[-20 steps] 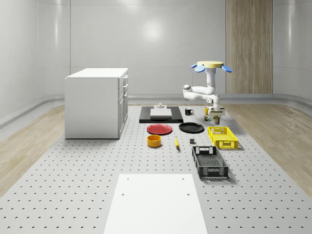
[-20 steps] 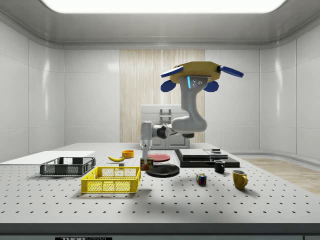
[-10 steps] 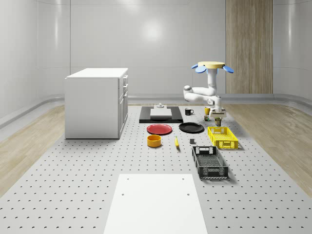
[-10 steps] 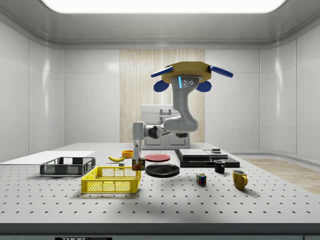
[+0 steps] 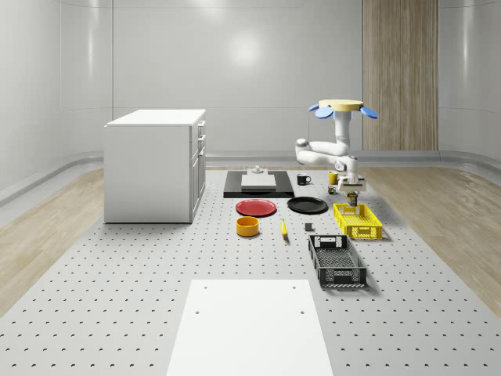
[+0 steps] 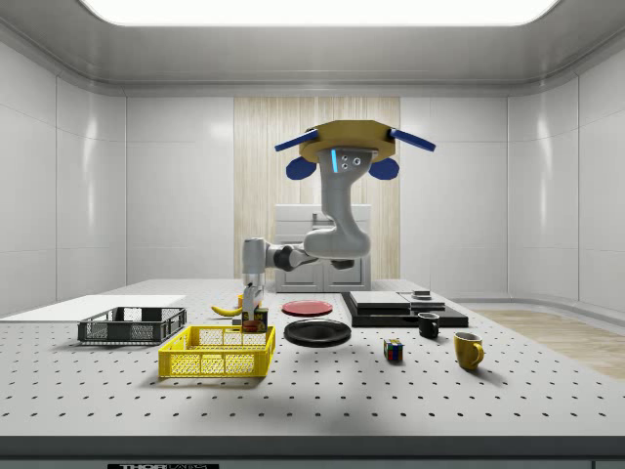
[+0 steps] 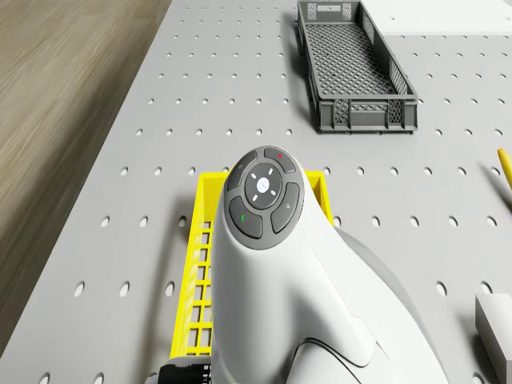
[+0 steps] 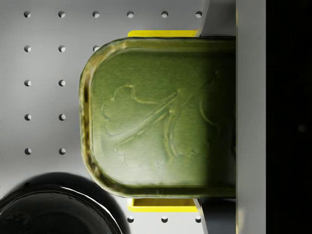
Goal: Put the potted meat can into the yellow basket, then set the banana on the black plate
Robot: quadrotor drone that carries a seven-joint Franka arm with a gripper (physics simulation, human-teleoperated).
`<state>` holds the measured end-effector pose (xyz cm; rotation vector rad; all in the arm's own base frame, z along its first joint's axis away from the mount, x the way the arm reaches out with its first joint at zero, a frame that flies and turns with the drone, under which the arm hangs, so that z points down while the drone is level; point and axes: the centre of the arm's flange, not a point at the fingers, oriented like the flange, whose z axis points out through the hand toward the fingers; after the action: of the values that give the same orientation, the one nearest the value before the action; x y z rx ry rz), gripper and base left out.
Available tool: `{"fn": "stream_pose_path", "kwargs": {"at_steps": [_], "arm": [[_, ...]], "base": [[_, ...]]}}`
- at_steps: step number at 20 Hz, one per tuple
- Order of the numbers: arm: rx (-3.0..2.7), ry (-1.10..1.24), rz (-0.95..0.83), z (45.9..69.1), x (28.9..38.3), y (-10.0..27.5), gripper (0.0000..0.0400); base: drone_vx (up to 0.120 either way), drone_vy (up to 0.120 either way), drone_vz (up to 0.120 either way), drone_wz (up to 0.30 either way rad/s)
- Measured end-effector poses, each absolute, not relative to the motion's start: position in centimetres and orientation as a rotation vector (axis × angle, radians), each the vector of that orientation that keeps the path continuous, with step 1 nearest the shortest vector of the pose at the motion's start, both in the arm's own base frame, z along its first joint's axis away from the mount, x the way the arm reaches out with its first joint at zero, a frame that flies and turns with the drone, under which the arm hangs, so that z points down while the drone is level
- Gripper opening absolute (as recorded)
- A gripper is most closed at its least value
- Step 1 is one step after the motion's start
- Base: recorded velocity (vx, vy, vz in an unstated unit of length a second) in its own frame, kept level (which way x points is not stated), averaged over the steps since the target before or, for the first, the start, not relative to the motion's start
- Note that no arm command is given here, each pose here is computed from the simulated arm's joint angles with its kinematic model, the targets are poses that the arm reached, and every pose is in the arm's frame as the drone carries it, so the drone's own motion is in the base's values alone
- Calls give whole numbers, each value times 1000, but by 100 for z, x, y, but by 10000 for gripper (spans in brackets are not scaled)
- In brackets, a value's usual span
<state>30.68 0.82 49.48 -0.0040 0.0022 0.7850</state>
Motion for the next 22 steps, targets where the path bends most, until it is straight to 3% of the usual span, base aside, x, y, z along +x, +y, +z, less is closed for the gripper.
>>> {"fn": "stream_pose_path", "kwargs": {"at_steps": [7, 13, 16, 22], "arm": [[-4, 2, 785, 4948, 3068, 82, 285], [-4, 2, 785, 4948, 3068, 82, 285], [-4, 2, 785, 4948, 3068, 82, 285], [-4, 2, 785, 4956, 3068, 82, 285]], "base": [[120, 0, 0, 0], [120, 0, -113, 0], [120, -93, -40, 0], [13, 0, -53, 0]]}}
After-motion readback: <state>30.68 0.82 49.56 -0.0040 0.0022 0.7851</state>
